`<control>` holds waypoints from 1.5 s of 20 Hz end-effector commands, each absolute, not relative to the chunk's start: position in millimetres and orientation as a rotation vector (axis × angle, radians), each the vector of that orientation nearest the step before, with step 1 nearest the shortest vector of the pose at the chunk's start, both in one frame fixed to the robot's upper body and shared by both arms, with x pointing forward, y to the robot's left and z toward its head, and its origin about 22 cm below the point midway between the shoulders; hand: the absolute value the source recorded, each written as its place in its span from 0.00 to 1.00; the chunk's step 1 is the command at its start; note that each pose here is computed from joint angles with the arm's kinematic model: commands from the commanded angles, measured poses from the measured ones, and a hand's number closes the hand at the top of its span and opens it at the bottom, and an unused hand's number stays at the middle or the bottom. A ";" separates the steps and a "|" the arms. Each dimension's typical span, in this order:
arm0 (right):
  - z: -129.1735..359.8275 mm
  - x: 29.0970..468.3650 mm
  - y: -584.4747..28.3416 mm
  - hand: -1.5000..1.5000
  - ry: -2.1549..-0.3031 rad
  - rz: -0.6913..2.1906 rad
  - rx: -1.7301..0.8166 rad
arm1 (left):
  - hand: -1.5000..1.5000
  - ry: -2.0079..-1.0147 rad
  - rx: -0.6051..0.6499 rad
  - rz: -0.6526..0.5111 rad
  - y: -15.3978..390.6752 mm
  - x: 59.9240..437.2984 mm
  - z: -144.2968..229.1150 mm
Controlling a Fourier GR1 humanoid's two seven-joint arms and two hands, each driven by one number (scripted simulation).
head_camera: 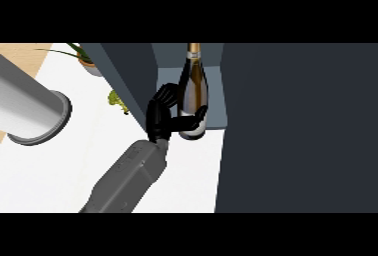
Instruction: Pick up the wine, place it into the cabinet and close the cabinet
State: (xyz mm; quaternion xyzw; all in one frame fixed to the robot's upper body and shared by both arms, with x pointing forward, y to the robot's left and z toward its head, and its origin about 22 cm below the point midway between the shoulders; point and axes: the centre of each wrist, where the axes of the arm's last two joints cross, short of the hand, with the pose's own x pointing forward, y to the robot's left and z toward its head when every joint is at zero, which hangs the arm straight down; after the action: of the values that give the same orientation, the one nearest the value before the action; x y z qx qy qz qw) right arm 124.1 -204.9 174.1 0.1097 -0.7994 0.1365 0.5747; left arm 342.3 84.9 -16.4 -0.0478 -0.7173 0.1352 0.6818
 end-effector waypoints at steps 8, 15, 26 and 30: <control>201.5 82.0 -214.3 0.00 -1.920 0.283 0.344 | 1.00 -1.587 -0.102 0.321 78.8 377.6 7.9; 199.8 91.5 -218.0 0.00 -1.914 0.282 0.332 | 1.00 -1.601 -0.065 0.330 79.5 407.4 37.6; 184.1 108.9 -209.6 0.00 -1.899 0.275 0.357 | 1.00 -1.661 0.309 0.242 100.5 429.1 39.3; 192.7 102.3 -211.9 0.00 -1.922 0.305 0.365 | 0.00 -1.638 0.398 0.161 113.7 430.0 30.4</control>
State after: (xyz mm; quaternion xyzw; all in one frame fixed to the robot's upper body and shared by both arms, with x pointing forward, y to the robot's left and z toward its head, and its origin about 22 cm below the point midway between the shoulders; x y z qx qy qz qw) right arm 126.4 -204.7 170.1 0.1197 -0.8025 0.1341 0.5689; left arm 426.1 99.8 32.8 0.1375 -0.7214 0.0961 0.6718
